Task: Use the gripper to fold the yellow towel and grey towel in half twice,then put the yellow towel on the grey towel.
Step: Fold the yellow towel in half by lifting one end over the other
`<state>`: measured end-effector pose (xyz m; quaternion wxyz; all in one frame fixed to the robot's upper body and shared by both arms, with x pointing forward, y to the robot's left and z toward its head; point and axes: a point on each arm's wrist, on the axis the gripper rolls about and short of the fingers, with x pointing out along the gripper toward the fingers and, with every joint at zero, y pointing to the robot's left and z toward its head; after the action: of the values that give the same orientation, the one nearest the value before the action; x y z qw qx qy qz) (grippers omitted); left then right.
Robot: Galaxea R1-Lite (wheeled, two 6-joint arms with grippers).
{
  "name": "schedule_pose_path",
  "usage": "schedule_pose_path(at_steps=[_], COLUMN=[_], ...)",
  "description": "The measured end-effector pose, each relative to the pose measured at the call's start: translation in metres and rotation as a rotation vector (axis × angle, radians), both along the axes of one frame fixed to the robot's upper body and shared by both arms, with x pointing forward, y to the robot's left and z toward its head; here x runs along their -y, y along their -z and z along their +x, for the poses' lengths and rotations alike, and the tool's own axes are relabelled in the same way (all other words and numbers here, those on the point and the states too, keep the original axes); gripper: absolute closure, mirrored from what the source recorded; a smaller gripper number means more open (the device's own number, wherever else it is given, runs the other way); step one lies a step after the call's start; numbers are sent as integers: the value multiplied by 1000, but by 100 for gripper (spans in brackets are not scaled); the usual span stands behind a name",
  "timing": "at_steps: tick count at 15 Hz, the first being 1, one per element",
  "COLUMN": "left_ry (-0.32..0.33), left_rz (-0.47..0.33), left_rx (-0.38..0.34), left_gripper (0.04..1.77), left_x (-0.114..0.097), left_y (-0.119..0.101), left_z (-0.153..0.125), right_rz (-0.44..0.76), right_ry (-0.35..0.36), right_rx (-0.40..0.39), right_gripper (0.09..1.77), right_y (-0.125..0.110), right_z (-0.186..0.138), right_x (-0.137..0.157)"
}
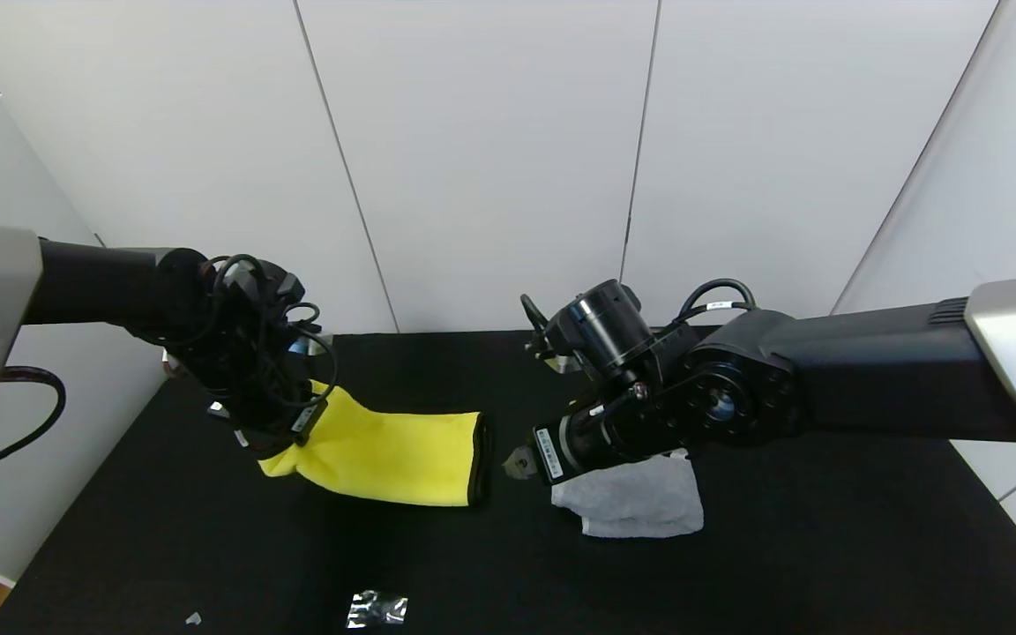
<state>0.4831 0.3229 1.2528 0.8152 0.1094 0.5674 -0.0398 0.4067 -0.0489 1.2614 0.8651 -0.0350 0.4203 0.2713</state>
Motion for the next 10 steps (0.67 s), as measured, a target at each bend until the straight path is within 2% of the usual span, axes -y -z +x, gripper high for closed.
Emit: schedule_pose_path(at_steps=[5,10], left_ry=[71,114], left_rz=[-5,-27], left_rx=[21,32], left_gripper=[170,170], left_x=[33,66], left_y=[-9,-13], left_z=[-5,-13], right_rz=[1,4], right_ry=[1,6], right_rx=[1,5], right_gripper=[15,15], right_y=[0,-2], right_z=[0,1], right_x=[1,2])
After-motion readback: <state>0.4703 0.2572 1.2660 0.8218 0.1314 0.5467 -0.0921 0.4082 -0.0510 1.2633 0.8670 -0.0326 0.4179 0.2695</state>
